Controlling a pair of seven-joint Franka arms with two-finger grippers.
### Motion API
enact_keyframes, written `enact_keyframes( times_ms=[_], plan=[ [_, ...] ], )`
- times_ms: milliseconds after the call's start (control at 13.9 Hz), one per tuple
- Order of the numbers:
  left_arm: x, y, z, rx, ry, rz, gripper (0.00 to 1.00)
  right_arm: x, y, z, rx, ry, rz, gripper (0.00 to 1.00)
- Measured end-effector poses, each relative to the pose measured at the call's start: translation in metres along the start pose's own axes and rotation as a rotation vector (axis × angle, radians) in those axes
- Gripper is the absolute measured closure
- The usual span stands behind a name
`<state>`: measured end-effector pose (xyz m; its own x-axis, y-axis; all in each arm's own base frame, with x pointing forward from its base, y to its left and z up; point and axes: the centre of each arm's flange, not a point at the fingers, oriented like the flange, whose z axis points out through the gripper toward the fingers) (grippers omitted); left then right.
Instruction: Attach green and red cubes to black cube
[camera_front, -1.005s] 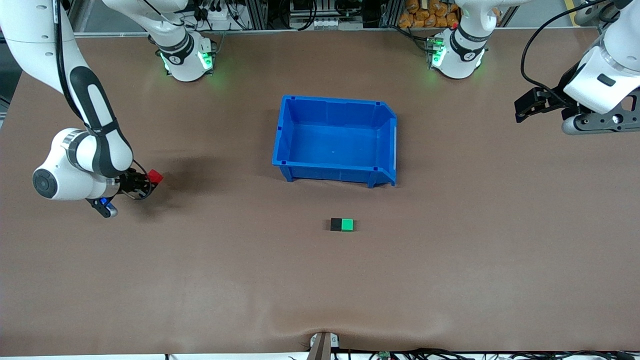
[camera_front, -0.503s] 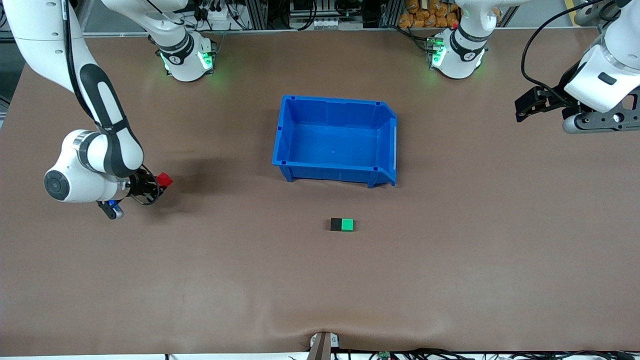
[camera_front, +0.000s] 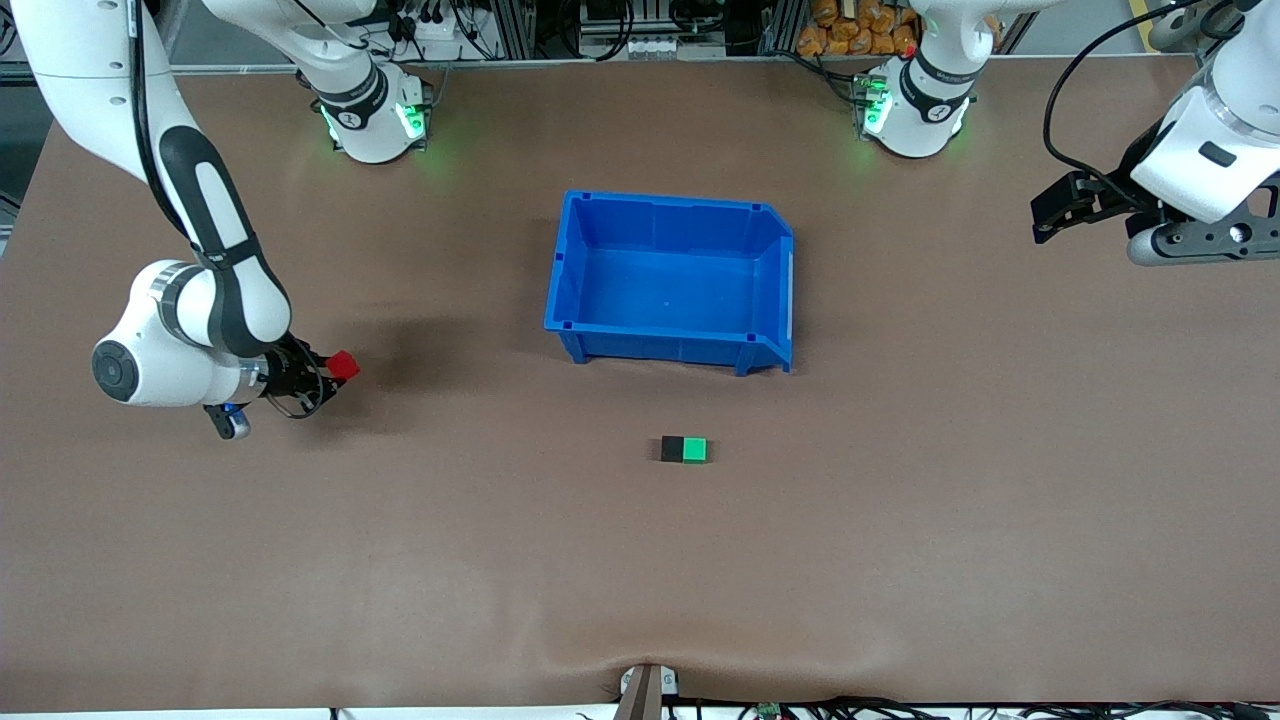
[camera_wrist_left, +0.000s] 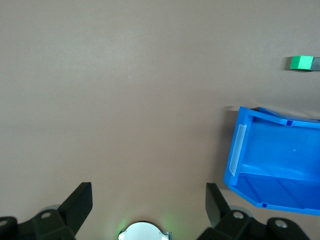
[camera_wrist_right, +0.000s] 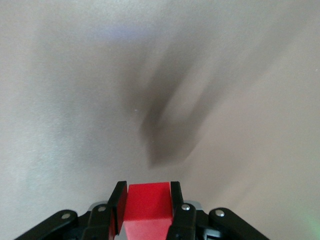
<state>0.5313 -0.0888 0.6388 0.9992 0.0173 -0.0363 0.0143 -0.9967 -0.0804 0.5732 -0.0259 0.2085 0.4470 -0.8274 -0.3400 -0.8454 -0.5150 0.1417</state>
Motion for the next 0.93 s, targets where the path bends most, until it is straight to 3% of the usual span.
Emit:
enact_keyframes(
  times_ms=[934],
  plan=[
    [-0.001,-0.005,-0.002,-0.001,0.005,-0.009,0.0,-0.036,-0.037,-0.011,0.058,0.0,0.182,0.6]
  ],
)
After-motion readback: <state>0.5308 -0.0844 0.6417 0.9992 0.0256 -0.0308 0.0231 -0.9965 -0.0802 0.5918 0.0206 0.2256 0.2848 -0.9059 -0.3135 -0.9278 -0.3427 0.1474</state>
